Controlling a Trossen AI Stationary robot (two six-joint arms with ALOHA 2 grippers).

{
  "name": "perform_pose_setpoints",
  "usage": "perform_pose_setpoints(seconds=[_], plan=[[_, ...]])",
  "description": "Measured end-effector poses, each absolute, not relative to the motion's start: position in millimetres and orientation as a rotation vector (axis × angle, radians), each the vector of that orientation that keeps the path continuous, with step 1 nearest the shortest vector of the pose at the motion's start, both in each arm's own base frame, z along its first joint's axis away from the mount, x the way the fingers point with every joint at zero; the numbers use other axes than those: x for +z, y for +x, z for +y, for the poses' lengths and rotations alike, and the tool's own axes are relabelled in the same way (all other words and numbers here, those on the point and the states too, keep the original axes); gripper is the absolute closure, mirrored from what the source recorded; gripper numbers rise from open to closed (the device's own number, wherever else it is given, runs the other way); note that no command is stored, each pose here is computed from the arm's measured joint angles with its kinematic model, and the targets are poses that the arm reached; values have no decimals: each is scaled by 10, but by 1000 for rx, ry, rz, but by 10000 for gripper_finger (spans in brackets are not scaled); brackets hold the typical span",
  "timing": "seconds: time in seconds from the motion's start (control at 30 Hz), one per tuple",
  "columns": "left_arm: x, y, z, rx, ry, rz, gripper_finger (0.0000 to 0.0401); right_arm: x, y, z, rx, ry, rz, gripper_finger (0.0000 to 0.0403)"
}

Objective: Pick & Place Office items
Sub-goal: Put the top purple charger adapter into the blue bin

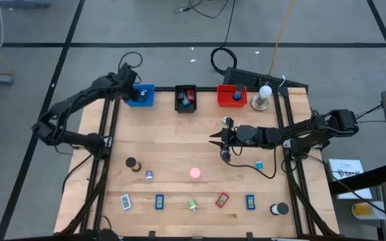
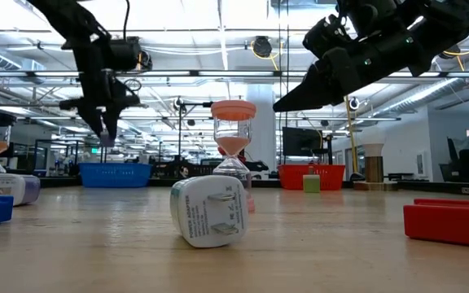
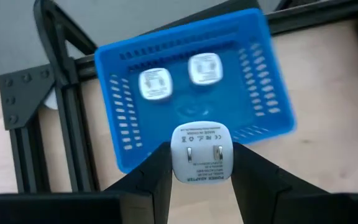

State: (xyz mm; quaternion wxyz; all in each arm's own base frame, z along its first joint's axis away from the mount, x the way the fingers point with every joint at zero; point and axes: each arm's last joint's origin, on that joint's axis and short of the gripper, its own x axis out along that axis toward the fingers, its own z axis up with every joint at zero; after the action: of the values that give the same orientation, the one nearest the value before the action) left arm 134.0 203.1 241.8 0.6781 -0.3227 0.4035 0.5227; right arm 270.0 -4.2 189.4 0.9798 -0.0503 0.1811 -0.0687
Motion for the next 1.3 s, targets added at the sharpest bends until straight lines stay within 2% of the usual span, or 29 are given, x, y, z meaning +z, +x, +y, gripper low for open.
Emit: perform_pose_setpoints(seconds=[0.57, 1.3], plan=[[2075, 1308, 2376, 1255, -755, 971, 266, 1897, 2701, -41, -137, -102, 362, 313], [1789, 1268, 2440, 1305, -826, 985, 266, 1897, 2701, -39, -136, -100, 361, 314]])
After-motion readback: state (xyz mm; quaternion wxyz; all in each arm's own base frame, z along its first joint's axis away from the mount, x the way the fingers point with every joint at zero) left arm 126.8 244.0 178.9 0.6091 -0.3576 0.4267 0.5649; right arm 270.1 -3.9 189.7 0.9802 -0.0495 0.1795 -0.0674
